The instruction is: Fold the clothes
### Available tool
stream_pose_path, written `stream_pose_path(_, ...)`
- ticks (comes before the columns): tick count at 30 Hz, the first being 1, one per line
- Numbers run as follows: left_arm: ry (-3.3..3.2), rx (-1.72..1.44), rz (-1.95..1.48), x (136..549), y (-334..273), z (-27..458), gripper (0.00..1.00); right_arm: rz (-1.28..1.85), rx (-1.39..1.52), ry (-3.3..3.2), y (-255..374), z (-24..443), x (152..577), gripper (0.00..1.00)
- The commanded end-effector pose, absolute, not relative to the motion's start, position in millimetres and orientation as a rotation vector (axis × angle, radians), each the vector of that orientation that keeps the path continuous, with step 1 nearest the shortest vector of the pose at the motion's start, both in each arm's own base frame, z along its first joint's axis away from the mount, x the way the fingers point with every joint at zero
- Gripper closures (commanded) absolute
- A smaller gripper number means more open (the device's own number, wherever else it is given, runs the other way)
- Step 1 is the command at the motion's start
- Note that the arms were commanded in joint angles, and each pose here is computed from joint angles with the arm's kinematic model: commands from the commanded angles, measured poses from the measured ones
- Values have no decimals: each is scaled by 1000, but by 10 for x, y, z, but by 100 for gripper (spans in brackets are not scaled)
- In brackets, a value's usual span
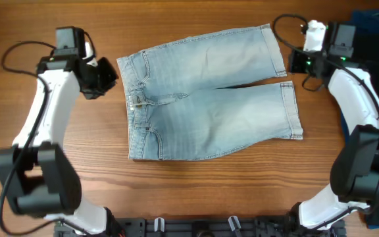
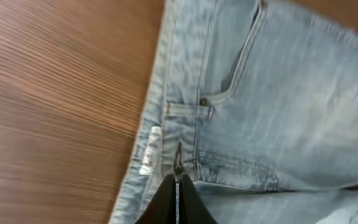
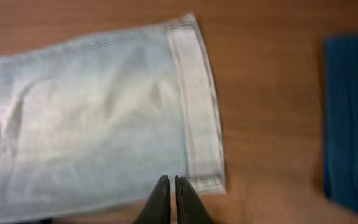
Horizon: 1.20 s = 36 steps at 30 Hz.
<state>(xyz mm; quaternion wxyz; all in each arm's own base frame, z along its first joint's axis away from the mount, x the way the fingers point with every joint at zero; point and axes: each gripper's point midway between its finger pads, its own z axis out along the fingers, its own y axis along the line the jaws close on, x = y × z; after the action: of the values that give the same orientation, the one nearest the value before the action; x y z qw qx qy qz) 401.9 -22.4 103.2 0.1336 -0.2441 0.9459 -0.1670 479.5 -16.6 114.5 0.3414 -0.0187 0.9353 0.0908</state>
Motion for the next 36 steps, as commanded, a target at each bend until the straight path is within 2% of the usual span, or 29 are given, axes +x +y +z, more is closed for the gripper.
stream_pose_path(1, 2830, -590, -605, 4028, -622, 778, 96, 252, -135, 2410, -4, 946, 4985, 96)
stream_pose_path(5, 2895, -550, -581, 4007, -782, 532, 96, 271, -147, 2447, 81, 532, 5074, 96)
stream_pose_path(9, 2945, -542, -497, 3971, -791, 331, 95, 304, -126, 2576, 107, 51, 4911, 96)
stream_pose_path(12, 2971, -545, -399, 3961, -729, 175, 95, 319, -113, 2638, 114, -141, 4811, 96)
stream_pose_path(18, 2985, -554, -264, 3987, -591, -47, 96, 238, 43, 2758, -28, -234, 4591, 96)
stream_pose_path(27, 2845, -435, -117, 4345, -408, -40, 96, 192, 212, 2976, -89, -324, 4068, 96)
stream_pose_path(36, 2647, -291, -135, 4860, -423, 61, 96, 190, 218, 2966, -92, -318, 4092, 96)
